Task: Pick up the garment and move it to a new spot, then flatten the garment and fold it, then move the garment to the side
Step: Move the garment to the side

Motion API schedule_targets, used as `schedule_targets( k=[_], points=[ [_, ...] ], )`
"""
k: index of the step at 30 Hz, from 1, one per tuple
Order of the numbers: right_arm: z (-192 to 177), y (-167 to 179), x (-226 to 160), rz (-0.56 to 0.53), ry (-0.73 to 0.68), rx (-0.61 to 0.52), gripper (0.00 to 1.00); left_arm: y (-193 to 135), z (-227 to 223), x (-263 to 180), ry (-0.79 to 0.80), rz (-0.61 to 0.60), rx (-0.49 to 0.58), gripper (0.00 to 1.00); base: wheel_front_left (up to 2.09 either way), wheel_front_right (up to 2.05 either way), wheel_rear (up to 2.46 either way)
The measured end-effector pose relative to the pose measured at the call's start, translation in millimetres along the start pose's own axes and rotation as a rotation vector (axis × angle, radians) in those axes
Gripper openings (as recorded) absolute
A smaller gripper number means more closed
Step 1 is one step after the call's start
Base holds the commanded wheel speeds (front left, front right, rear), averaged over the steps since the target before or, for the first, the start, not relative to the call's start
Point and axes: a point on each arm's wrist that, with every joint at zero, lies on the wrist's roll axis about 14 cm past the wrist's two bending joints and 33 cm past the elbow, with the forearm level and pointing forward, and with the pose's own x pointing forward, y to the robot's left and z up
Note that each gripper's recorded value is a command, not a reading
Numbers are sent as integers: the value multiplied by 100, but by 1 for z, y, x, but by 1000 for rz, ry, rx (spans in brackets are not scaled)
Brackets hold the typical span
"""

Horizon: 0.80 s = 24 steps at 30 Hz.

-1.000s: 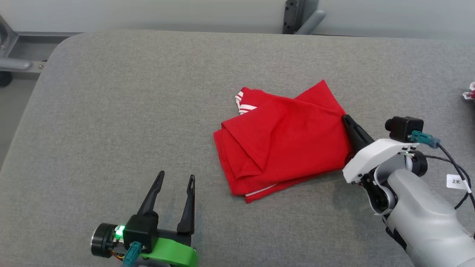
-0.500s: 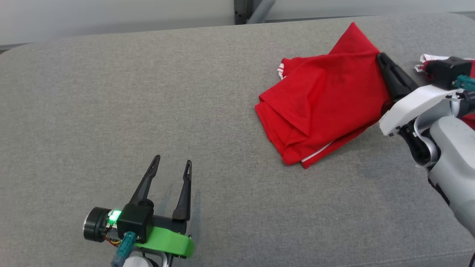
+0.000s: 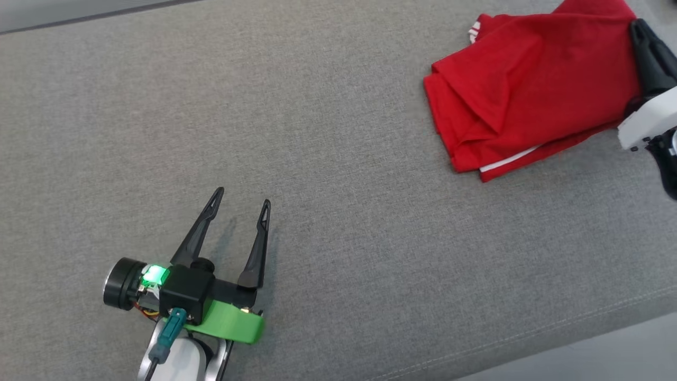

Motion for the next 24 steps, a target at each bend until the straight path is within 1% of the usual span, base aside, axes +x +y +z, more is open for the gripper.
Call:
schedule_targets(
  k=[7,16,19,20,21,22,24],
  points=[
    [-11,-68,-11,-187,40,-32,0,-9,-24,14,40,-69,-8,100,0,0,0],
    [-33,-122,-9,-356,111,-74,0,-12,-51,28,76,-121,-24,100,0,0,0],
    [-49,-137,-14,-415,166,-85,0,-9,-57,30,86,-122,-27,100,0,0,0],
    [-56,-139,-16,-426,191,-95,18,-8,-58,30,88,-119,-27,100,0,0,0],
    [-61,-141,-17,-434,209,-102,74,-7,-57,30,87,-114,-29,100,0,0,0],
    [-65,-142,-17,-440,225,-109,100,-6,-56,30,85,-108,-30,100,0,0,0],
    [-67,-140,-15,-438,237,-129,100,-4,-54,29,82,-96,-35,100,0,0,0]
  ],
)
